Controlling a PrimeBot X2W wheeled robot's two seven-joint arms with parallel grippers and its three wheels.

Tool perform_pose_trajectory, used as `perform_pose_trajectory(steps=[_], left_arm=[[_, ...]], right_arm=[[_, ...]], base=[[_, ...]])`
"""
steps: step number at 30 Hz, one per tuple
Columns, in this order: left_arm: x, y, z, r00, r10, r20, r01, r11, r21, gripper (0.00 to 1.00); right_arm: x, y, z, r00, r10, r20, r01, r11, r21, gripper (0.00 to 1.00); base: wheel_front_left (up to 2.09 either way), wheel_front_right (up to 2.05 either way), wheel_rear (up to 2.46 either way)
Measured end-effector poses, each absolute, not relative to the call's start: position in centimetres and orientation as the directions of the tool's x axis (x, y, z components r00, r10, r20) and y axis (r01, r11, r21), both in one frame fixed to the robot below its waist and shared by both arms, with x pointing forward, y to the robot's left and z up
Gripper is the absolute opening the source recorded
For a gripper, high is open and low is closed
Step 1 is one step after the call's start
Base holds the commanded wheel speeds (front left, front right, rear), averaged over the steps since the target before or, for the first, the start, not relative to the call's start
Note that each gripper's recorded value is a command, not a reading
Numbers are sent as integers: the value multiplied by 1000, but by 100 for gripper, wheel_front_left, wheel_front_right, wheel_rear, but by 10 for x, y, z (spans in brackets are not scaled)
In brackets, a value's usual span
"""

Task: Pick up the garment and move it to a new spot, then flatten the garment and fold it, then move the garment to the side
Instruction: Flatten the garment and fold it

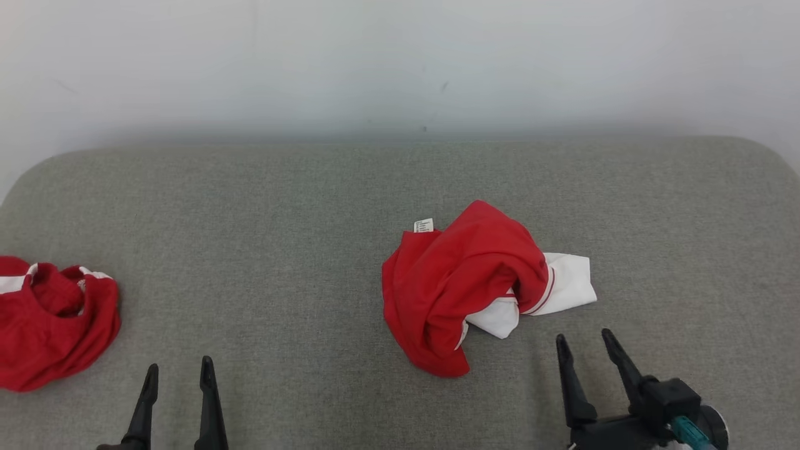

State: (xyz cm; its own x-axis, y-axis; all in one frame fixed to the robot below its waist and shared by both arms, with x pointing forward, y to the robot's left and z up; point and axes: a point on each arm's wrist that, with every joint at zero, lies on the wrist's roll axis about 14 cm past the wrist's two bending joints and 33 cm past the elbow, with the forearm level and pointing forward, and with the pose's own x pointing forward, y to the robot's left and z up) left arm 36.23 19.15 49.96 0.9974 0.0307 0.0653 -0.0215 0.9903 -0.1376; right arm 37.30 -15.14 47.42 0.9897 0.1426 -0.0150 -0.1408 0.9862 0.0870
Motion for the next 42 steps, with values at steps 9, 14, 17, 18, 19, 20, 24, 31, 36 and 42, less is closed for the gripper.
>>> perform_pose_trajectory(steps=[9,14,17,18,19,20,24,31,36,42], left_arm=[[365,192,496,998,41,52,-33,988,-149,100],[363,197,493,997,58,41,-51,987,-154,100],[360,203,490,997,73,32,-67,985,-156,100],[359,205,490,996,79,31,-73,985,-156,100],[359,207,491,996,87,34,-80,985,-156,100],[359,207,491,996,87,34,-80,985,-156,100],[355,212,491,995,98,35,-91,984,-156,100],[348,213,489,994,102,28,-97,982,-159,100],[348,205,488,997,72,27,-66,984,-165,100],[356,192,487,999,25,28,-20,985,-174,100]], right_arm=[[410,-119,431,958,233,-167,-219,971,100,100],[422,-102,413,935,271,-229,-243,959,143,100],[425,-93,403,919,292,-264,-258,953,157,100],[424,-89,400,913,300,-276,-262,951,166,100],[425,-85,396,907,309,-288,-265,947,181,14],[425,-85,396,907,309,-288,-265,947,181,14],[428,-77,400,905,324,-276,-279,941,191,0],[412,-84,414,925,312,-218,-268,941,208,0],[383,-89,421,932,312,-182,-275,939,205,0],[347,-96,426,935,315,-164,-283,939,195,0]], base=[[0,0,0],[0,0,0],[0,0,0],[0,0,0],[0,0,0],[0,0,0],[0,0,0],[0,0,0],[0,0,0],[0,0,0]])
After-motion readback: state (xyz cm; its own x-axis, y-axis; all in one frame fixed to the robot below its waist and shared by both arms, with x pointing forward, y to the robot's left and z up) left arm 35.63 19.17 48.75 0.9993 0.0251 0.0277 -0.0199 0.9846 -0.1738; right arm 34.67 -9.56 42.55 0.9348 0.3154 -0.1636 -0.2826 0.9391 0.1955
